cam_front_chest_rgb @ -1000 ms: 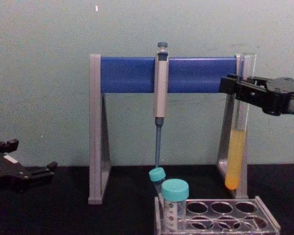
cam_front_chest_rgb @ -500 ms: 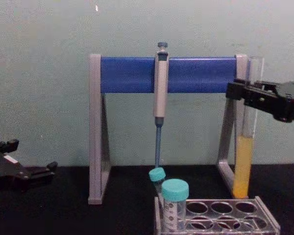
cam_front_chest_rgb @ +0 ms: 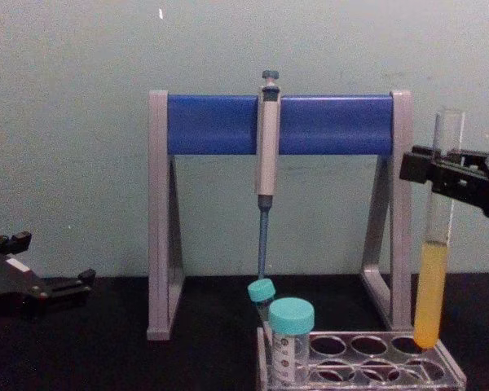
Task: Pick up the test tube from the test tube rack, shake it, then place it back into the test tube rack.
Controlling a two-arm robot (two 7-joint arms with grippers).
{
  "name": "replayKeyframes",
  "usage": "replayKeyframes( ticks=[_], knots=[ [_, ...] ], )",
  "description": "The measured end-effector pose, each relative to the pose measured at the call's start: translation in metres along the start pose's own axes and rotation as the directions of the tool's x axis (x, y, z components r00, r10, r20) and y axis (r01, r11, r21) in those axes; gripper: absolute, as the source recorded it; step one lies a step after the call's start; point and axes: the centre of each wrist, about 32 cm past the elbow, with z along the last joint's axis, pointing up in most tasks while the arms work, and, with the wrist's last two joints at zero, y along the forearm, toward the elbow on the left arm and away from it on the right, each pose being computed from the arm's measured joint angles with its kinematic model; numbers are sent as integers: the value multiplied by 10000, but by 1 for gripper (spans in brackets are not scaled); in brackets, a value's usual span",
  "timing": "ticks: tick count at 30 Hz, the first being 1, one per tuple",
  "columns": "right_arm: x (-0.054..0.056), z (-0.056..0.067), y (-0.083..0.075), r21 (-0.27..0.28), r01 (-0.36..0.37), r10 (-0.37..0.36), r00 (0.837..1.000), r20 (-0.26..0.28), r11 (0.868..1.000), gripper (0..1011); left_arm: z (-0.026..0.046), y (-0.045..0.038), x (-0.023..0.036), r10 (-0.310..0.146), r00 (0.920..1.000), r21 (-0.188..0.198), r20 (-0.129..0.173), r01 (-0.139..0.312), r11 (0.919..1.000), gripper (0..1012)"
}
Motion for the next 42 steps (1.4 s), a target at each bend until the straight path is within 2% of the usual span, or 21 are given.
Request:
replayKeyframes(
  ticks=[13, 32, 42],
  knots=[
    [-26, -83, -30, -224, -33, 27, 9997, -231, 9997, 235, 0, 0, 0, 0, 10000, 0, 0, 0, 10000, 1001],
    [-4, -181, -16, -474, 49, -74, 9986, -524, 9989, 235, 0, 0, 0, 0, 10000, -1, -1, 0, 10000, 1001],
    [7, -245, -4, -819, -55, -4, 9974, -722, 9966, 235, 0, 0, 0, 0, 10000, -1, -1, 0, 10000, 1001]
  ],
)
